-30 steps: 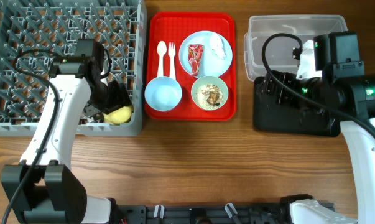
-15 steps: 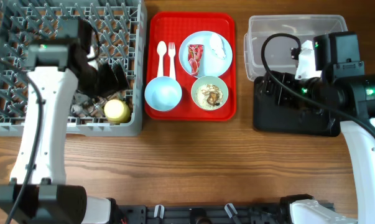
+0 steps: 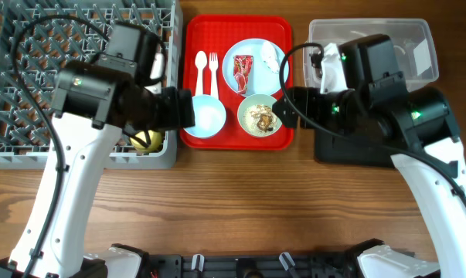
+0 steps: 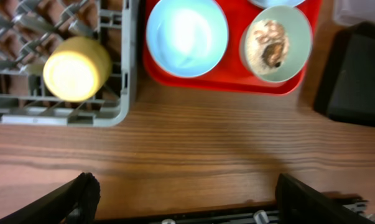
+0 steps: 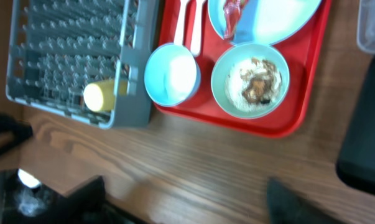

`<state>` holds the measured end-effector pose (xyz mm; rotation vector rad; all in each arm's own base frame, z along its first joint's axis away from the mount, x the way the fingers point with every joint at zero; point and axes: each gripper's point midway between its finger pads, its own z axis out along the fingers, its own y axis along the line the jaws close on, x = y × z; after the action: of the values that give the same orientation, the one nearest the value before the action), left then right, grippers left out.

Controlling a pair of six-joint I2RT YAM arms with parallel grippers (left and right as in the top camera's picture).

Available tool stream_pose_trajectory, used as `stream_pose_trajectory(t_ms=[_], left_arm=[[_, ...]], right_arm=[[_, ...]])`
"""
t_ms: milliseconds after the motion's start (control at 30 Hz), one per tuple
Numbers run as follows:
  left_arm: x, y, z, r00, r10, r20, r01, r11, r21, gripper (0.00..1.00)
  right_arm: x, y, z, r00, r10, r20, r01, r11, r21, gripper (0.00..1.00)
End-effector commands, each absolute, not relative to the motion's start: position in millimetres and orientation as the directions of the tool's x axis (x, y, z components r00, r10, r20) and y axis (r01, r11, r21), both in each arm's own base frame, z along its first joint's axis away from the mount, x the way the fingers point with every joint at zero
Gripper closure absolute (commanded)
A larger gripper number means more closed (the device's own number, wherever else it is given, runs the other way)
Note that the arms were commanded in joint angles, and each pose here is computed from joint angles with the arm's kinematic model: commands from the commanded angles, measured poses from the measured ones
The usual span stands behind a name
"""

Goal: Sort waste into correct bins and load items into the dishwasher rack

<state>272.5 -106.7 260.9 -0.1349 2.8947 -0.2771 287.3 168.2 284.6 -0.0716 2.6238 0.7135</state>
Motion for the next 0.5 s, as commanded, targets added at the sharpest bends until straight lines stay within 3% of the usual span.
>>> stream_pose_trajectory(t_ms=[0, 167, 200, 267, 467], left_arm=[[273.2, -89.6, 265.5, -0.950, -0.168, -0.264, -0.137, 0.982, -0.133, 0.08], [270.1, -70.1, 279.1, -0.924, -0.229, -0.307, -0.190, 0.970, -0.154, 0.05], [268.8, -73.4, 279.6, -0.929, -0.216, -0.300, -0.170, 0.970, -0.172, 0.05], [263.1, -81.1, 278.9, -0.945, -0.177, -0.274, -0.125, 0.972, -0.197, 0.05], [255.8, -88.4, 276.6, -0.957, -0.142, -0.254, -0.095, 0.977, -0.190, 0.05]], right_arm=[[294.4, 182.1, 278.1, -0.916, 0.049, -0.399, -0.168, 0.855, 0.491, 0.45], [306.6, 228.2, 244.7, -0.931, -0.052, -0.361, -0.235, 0.844, 0.483, 0.56], [307.9, 233.1, 238.9, -0.934, -0.063, -0.353, -0.239, 0.844, 0.480, 0.54], [315.5, 237.4, 227.0, -0.942, -0.048, -0.333, -0.211, 0.856, 0.473, 0.41], [326.1, 220.3, 239.3, -0.933, 0.017, -0.359, -0.171, 0.858, 0.485, 0.32]])
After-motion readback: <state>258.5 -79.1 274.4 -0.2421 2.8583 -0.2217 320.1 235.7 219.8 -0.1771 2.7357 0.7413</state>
